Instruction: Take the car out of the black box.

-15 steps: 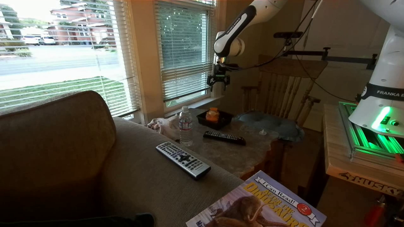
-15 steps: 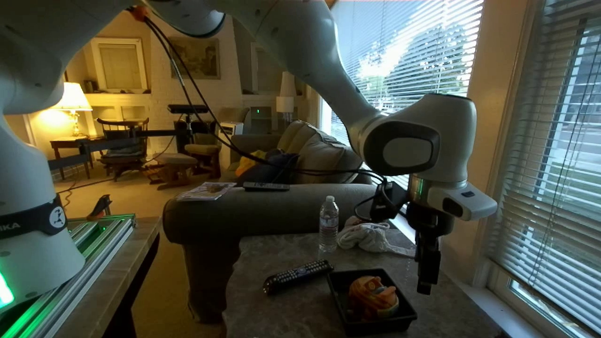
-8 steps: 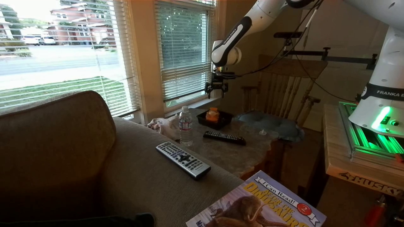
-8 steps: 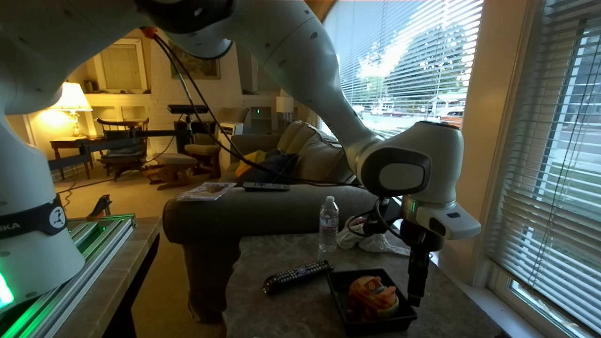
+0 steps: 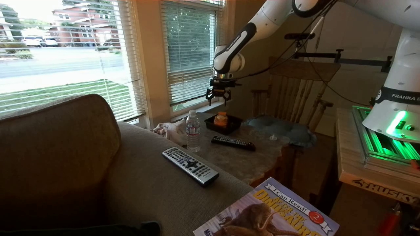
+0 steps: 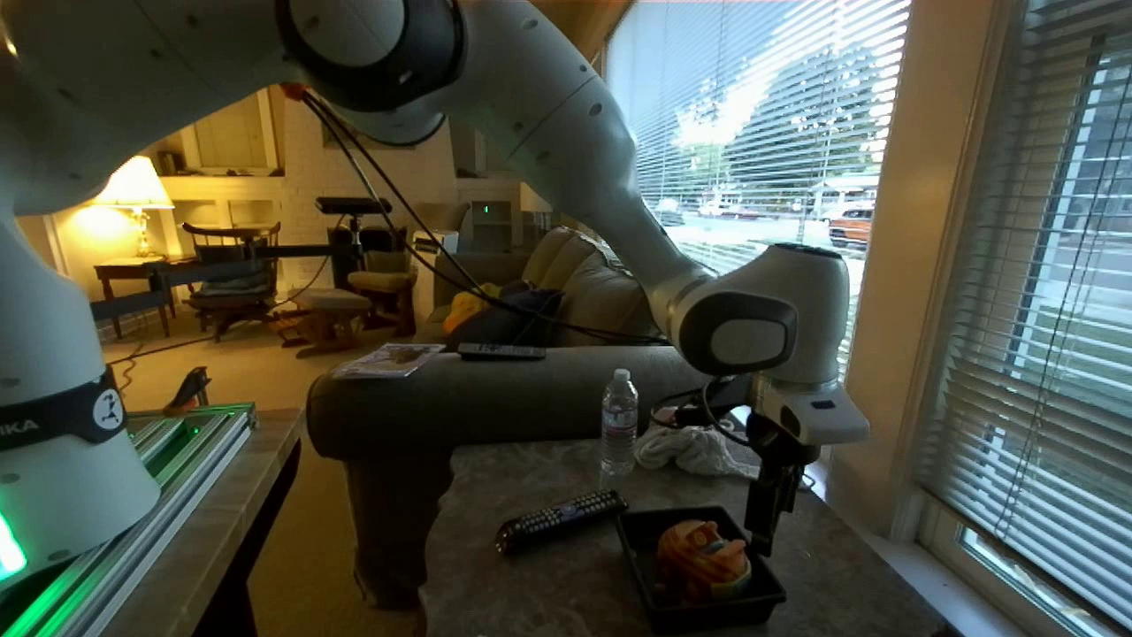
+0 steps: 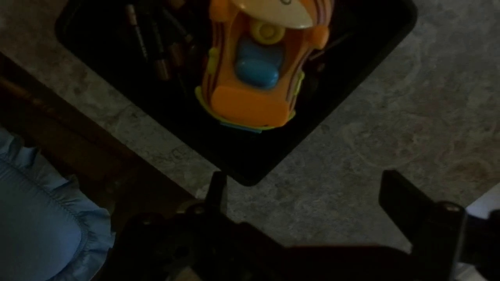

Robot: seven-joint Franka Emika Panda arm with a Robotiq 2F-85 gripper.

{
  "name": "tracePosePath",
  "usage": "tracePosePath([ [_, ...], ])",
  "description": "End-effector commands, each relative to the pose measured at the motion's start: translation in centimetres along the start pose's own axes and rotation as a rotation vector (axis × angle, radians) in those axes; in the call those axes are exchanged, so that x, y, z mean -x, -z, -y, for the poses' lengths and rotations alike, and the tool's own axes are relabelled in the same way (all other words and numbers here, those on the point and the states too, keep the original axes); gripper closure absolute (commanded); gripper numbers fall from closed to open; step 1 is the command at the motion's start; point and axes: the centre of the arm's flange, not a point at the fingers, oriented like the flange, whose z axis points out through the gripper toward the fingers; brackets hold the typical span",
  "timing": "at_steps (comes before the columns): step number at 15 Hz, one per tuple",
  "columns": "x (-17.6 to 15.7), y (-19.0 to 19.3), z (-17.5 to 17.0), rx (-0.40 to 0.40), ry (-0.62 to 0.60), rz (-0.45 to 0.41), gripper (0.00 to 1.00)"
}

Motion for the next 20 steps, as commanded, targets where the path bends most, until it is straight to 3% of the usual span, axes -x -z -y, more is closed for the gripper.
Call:
tracePosePath([
  [1,0.1,-0.6,1.9,0.000,-0.161,0.044,0.00],
  [6,1.8,-0.6,2.2,0.076,-0.240,0.137,0.00],
  [10,2.8,-1.5,2.4,0.133,-0.231,0.180,0.00],
  [15,3.5,-3.6,1.0,0.199,-0.204,0.179,0.00],
  [20,3.4,-5.0,0.1,0.214,-0.177,0.147,0.00],
])
